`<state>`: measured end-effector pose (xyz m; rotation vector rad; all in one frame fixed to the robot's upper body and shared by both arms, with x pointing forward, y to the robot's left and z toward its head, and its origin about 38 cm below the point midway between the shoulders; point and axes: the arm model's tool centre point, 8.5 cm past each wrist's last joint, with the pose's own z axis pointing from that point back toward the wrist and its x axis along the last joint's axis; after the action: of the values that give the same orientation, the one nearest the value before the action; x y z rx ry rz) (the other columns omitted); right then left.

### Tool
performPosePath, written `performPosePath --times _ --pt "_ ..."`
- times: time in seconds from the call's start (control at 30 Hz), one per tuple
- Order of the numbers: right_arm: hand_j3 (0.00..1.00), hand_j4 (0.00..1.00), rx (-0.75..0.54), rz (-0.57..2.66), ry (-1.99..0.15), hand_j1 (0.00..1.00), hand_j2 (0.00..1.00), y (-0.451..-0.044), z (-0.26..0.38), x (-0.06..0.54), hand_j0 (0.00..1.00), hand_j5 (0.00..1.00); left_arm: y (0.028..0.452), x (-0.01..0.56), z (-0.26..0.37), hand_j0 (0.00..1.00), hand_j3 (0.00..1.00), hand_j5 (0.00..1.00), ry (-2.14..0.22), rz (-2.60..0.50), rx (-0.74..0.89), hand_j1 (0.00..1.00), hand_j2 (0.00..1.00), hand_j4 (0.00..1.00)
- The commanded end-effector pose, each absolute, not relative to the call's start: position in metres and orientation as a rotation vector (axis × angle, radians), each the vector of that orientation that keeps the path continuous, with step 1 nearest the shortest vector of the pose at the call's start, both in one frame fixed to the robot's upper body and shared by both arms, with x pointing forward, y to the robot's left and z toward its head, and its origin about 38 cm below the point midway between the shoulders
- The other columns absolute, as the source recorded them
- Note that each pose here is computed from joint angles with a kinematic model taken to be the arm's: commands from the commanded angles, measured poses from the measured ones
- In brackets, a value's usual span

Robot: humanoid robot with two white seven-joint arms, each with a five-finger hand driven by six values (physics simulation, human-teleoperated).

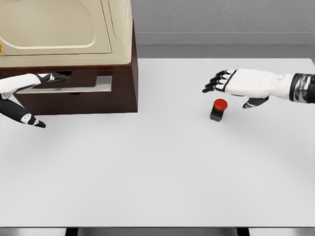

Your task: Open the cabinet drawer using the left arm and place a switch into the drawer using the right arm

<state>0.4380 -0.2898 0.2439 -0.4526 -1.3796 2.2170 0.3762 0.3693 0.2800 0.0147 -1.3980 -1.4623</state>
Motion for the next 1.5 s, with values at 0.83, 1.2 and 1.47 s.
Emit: performPosePath --times 0.83,1.2,1.47 --pt "1.00 1.00 -0.398 2.303 -1.195 1.00 1.00 -0.275 0.198 0.458 1.00 1.00 0.360 0.373 0.269 1.00 1.00 1.00 -1.341 -1.531 0.047 1.00 1.00 1.00" --pt "1.00 1.00 -0.390 2.315 -1.198 1.00 1.00 -0.270 0.197 0.459 1.00 1.00 0.357 0.367 0.272 1.00 1.00 1.00 -1.366 -1.579 0.025 1.00 1.00 1.00" --pt "1.00 1.00 -0.392 2.317 -1.199 1.00 1.00 -0.269 0.198 0.459 1.00 1.00 0.359 0.362 0.273 1.00 1.00 1.00 -1.381 -1.610 0.009 1.00 1.00 1.00"
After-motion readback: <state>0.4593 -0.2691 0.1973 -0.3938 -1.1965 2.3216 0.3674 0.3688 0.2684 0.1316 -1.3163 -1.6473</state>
